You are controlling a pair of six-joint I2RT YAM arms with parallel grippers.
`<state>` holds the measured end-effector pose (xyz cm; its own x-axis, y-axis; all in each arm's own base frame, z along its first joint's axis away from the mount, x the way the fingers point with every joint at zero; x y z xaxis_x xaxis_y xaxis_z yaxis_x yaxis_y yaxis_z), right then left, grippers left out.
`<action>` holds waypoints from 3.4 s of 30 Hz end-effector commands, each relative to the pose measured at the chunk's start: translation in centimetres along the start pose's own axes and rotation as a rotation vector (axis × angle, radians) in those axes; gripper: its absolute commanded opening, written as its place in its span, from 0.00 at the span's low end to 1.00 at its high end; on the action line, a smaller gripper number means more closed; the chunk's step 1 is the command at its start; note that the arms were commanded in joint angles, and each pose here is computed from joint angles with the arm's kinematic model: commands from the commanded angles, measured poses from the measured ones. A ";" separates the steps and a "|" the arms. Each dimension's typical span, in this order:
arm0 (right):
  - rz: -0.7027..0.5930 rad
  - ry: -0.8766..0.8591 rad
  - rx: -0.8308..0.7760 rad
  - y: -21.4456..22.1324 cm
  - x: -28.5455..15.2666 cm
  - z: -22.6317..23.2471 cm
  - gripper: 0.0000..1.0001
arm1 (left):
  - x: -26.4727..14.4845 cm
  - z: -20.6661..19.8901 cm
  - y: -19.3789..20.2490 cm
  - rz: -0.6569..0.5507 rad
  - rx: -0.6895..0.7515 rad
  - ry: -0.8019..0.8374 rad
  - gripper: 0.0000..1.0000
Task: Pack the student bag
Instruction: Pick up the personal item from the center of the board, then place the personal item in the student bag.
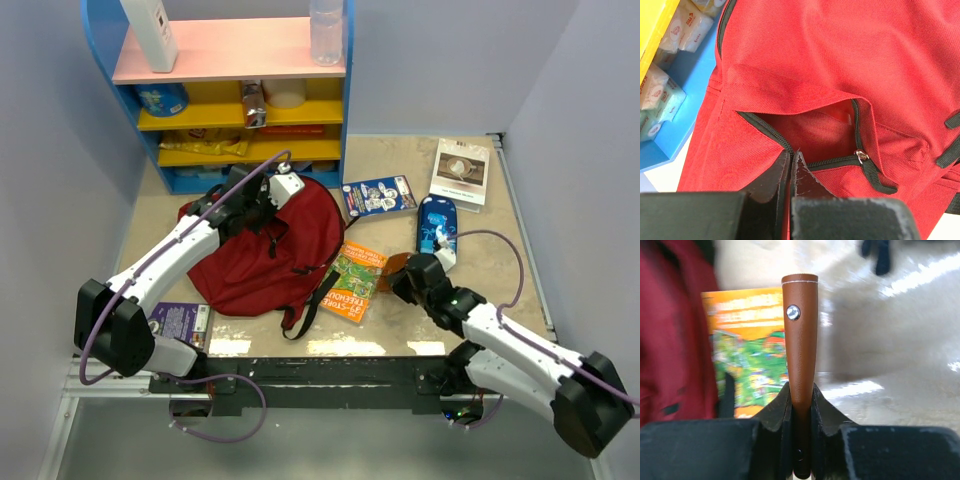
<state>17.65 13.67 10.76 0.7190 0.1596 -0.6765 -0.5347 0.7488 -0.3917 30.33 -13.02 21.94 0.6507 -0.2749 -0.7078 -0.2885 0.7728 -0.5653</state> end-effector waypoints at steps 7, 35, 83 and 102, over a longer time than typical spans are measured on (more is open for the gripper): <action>0.006 -0.542 -0.144 -2.0 -4.9 12.1 0.00 | -0.2 -0.5 -0.6 -0.049 -0.026 0.031 0.00; 0.276 -0.788 -0.445 9.3 6.9 25.2 0.00 | 0.7 -0.3 2.7 -0.107 -0.135 0.050 0.00; 0.385 -0.661 -0.556 5.6 8.6 21.7 0.46 | 0.6 -1.3 2.7 -0.122 -0.112 0.139 0.00; 0.447 -0.662 -0.505 10.1 11.1 20.6 0.00 | 0.5 -1.2 2.4 -0.126 -0.123 0.141 0.00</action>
<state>28.11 33.84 8.53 0.3933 0.7519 -0.5291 -0.8785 0.1376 -0.4575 28.70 -11.34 18.48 0.5720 -0.4084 -0.7114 -0.3354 0.6750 -0.6572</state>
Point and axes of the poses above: each gripper's point midway between its finger pads, its own x axis out along the fingers, its own z axis along the line the jaws close on, y = z × x, the point moved 7 cm from there along -x, back along the fingers, and after that the axes turned 8 degrees about x, right-handed, at the moved point
